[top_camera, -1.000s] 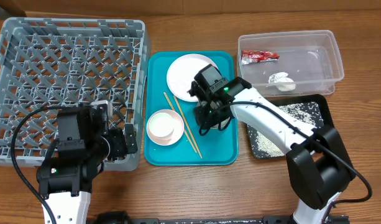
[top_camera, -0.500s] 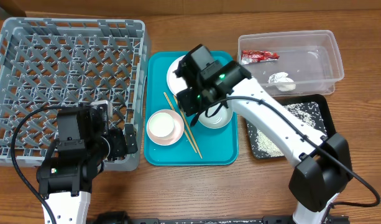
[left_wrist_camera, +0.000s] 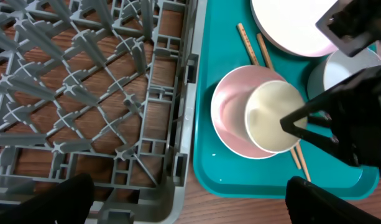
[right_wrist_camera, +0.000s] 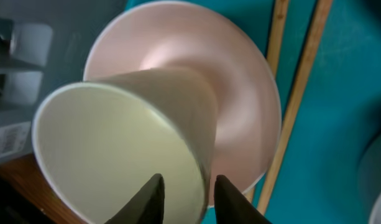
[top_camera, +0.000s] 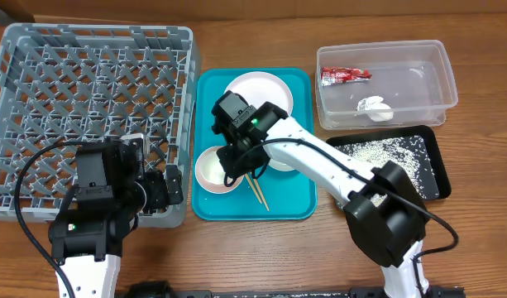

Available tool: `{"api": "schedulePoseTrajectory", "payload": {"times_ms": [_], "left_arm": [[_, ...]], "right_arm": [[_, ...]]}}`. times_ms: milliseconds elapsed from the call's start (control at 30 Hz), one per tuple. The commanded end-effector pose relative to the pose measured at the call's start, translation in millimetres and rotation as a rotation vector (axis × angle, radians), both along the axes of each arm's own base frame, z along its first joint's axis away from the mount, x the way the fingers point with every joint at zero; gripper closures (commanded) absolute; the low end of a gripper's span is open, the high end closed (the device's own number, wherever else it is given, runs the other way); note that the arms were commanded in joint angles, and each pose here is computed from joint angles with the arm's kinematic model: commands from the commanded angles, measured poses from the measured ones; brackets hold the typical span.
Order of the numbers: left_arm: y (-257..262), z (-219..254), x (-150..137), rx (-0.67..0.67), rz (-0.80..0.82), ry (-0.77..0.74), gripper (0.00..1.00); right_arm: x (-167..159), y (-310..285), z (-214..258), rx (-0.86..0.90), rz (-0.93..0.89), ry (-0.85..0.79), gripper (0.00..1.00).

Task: Sort waste into correct bins and load items into the dishwasher
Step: 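Grasp the white paper cup from the pink saucer with the right gripper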

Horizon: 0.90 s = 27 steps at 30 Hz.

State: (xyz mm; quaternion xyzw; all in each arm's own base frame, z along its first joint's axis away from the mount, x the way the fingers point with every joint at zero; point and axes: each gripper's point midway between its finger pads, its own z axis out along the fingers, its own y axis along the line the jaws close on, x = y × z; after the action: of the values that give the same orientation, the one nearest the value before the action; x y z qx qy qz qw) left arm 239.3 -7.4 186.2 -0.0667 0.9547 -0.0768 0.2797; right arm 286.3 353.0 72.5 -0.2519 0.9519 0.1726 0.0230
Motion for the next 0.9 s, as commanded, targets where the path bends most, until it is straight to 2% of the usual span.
{"api": "schedulePoseTrajectory", "payload": {"times_ms": [0,67,133,233,433,633,767,867], "left_arm": [[1,11,4,0.0,0.015,-0.03,0.0],[1,11,4,0.0,0.015,-0.03,0.0],[1,11,4,-0.001,0.015,-0.03,0.0],[1,11,4,-0.001,0.015,-0.03,0.0],[2,11,4,-0.001,0.015,-0.031,0.0],[0,12,5,-0.008,0.01,-0.038,0.0],[-10,15,9,-0.058,-0.025,-0.055,0.0],[-26,20,16,-0.135,-0.081,-0.078,0.0]], "right_arm": [[4,1,2,0.006,-0.017,-0.005,0.76],[5,1,2,0.006,-0.018,-0.01,0.8],[4,1,2,0.004,-0.018,-0.007,0.89],[5,0,3,0.001,-0.02,-0.007,0.96],[29,-13,37,0.027,-0.07,-0.071,0.96],[63,-45,113,0.101,-0.169,-0.189,0.96],[82,-80,155,0.158,-0.259,-0.258,0.96],[89,-101,168,0.219,-0.306,-0.226,0.96]]}}
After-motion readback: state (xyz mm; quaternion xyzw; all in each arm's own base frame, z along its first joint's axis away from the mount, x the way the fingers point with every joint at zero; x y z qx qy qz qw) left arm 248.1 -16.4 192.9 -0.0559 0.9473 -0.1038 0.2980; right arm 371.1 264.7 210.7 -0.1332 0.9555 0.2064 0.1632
